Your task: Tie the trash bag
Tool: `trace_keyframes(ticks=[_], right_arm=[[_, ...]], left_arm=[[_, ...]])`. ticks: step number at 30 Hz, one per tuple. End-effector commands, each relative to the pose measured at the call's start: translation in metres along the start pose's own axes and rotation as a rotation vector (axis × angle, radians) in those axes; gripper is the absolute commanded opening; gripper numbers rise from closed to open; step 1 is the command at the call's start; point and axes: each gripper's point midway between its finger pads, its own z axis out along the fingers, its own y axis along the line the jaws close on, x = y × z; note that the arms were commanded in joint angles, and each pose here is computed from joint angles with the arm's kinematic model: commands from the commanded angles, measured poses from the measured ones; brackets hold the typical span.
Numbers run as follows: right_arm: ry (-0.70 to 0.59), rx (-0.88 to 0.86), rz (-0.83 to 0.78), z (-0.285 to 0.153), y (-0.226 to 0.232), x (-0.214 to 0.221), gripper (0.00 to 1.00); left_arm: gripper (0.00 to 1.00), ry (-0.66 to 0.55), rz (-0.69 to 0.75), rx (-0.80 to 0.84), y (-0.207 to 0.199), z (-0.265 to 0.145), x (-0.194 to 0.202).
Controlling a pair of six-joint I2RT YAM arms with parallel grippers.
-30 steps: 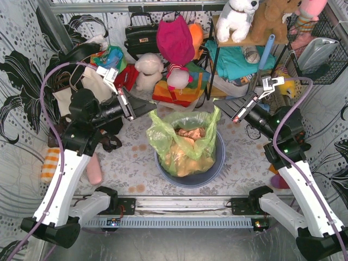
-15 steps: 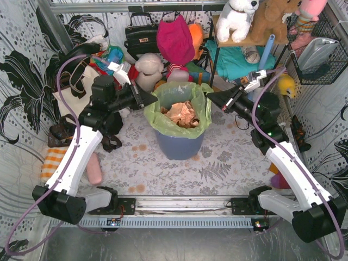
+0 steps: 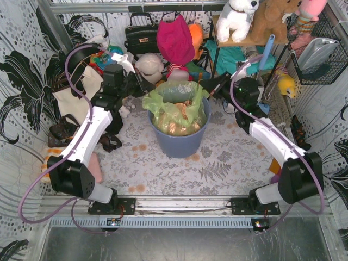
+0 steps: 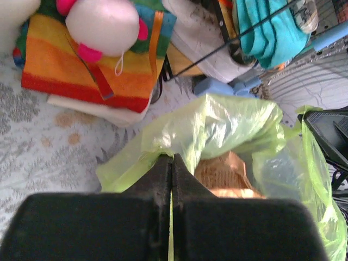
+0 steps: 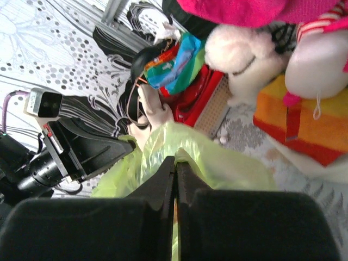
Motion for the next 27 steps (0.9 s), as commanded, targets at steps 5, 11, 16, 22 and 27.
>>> trace_keyframes(ticks=[5, 11, 16, 22, 27], right_arm=[[-0.115, -0.415, -0.104, 0.020, 0.090, -0.050, 0.00], [-0.126, -0.632, -0.159, -0.012, 0.156, -0.068, 0.00], [-0.113, -0.731, -0.181, -0.042, 0.190, -0.070, 0.00], [-0.060, -0.710, -0.198, -0.069, 0.197, -0.058, 0.00], [0.051, -0.618, -0.237, -0.075, 0.185, -0.039, 0.42]], left_arm=[[0.00, -0.283, 0.155, 0.486, -0.112, -0.032, -0.085], [0.00, -0.386, 0.266, 0.806, -0.185, -0.114, -0.092], [0.00, -0.436, 0.330, 0.944, -0.215, -0.167, -0.085], [0.01, -0.433, 0.312, 0.904, -0.212, -0.185, -0.071], [0.49, -0.366, 0.255, 0.810, -0.192, -0.171, -0.056]])
